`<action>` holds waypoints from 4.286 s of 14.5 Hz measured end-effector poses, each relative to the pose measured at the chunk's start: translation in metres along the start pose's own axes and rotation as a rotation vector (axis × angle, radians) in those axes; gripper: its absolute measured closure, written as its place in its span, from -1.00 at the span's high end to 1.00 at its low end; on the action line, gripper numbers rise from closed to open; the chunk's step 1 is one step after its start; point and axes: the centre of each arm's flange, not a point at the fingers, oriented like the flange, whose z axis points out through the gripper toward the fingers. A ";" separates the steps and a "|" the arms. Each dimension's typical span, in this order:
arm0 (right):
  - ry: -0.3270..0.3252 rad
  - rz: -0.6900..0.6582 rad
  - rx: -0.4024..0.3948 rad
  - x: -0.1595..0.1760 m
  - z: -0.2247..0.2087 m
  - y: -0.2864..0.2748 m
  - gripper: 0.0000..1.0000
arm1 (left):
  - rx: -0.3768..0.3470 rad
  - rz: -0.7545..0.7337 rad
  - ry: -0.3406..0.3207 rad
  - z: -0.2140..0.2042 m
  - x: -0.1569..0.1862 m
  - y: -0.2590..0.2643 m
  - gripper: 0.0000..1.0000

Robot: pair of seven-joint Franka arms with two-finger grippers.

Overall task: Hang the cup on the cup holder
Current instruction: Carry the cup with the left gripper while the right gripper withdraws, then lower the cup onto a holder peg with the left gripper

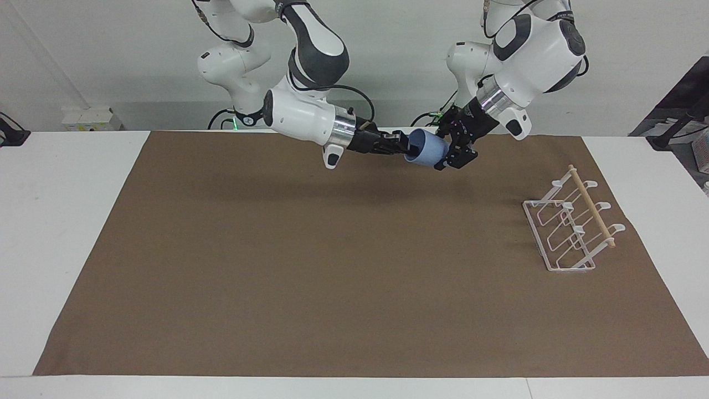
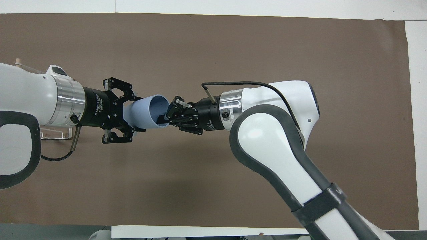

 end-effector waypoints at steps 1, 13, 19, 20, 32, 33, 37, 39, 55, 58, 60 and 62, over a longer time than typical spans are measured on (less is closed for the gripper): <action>0.024 -0.039 -0.033 0.002 -0.012 -0.003 -0.46 | -0.007 -0.007 0.033 0.000 0.003 0.001 0.52; 0.315 -0.300 -0.495 0.047 -0.180 0.009 0.99 | -0.138 0.161 0.846 -0.024 0.072 0.017 0.52; 0.388 -0.297 -0.982 0.040 -0.307 0.012 0.98 | -0.168 0.253 1.372 -0.038 0.144 0.056 0.52; 0.371 -0.263 -1.024 0.034 -0.332 0.015 0.99 | -0.162 0.274 1.450 -0.027 0.153 0.066 0.52; 0.260 -0.270 -1.159 0.017 -0.383 0.019 0.99 | -0.085 0.442 1.768 0.055 0.202 0.125 0.52; 0.256 -0.271 -1.160 0.017 -0.381 0.019 0.99 | -0.083 0.439 1.769 0.059 0.204 0.125 0.52; 0.254 -0.269 -1.161 0.017 -0.381 0.020 0.99 | -0.095 0.431 1.767 0.062 0.204 0.125 0.52; 0.254 -0.269 -1.161 0.017 -0.381 0.020 0.99 | -0.092 0.431 1.765 0.065 0.206 0.125 0.52; 0.254 -0.269 -1.161 0.017 -0.381 0.020 0.98 | -0.036 0.421 1.658 0.095 0.210 0.122 1.00; 0.254 -0.269 -1.161 0.017 -0.381 0.020 0.99 | 0.024 0.435 1.573 0.075 0.195 0.124 1.00; 0.254 -0.269 -1.161 0.017 -0.381 0.020 0.99 | 0.048 0.442 1.480 0.055 0.177 0.128 1.00; 0.254 -0.269 -1.161 0.017 -0.381 0.020 0.99 | 0.054 0.459 1.371 0.027 0.155 0.136 1.00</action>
